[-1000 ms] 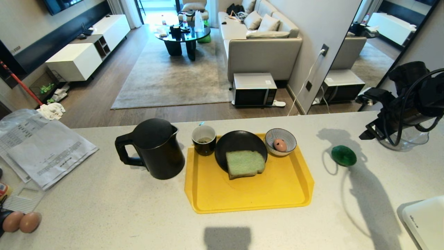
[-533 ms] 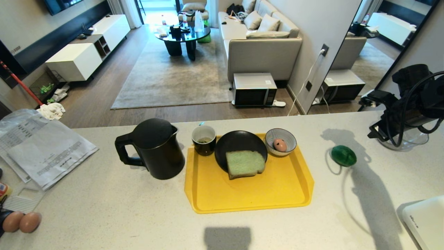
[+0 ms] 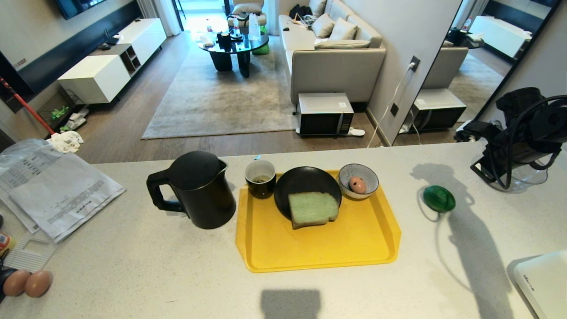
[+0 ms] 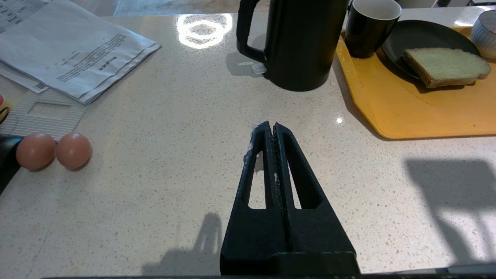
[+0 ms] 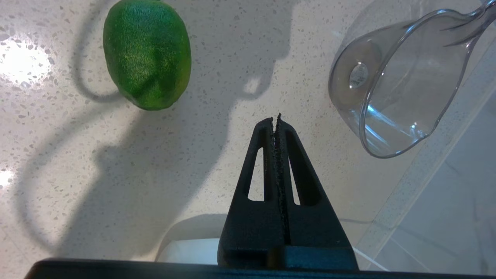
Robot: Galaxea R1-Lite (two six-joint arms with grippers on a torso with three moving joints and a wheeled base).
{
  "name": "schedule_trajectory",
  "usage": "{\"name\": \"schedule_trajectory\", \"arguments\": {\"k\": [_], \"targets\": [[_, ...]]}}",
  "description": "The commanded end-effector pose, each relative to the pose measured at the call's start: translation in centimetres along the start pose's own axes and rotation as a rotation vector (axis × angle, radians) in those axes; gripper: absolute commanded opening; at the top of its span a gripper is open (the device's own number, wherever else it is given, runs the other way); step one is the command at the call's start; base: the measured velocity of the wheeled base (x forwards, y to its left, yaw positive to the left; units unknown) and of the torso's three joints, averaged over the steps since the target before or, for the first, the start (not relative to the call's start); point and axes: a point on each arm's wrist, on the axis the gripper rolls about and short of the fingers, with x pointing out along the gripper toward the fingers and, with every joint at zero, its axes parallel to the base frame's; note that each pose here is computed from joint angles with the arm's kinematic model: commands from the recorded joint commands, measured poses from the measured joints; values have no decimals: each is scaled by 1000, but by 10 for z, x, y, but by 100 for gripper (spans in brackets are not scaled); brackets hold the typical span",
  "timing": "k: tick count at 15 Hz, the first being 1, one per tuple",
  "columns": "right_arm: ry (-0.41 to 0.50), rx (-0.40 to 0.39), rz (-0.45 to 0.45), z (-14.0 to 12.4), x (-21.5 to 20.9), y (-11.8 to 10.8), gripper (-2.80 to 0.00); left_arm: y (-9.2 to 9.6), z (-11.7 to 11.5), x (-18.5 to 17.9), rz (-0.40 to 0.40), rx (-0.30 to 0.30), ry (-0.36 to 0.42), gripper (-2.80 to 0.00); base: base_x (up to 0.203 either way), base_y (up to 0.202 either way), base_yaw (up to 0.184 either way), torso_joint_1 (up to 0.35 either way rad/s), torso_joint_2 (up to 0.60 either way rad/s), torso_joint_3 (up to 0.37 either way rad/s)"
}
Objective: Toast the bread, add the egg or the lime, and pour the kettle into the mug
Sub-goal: Put the fruit on a plate
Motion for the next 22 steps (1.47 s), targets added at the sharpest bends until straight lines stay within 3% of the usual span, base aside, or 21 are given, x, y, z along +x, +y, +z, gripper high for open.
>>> {"name": "schedule_trajectory", "arguments": {"k": [1, 22], "targets": [[0, -8, 4, 1, 2, 0, -280, 0, -4, 1, 1, 0, 11, -280, 0, 0, 0, 0, 0, 0], [34, -68, 8, -1, 16, 5, -280, 0, -4, 1, 1, 0, 11, -280, 0, 0, 0, 0, 0, 0]]}}
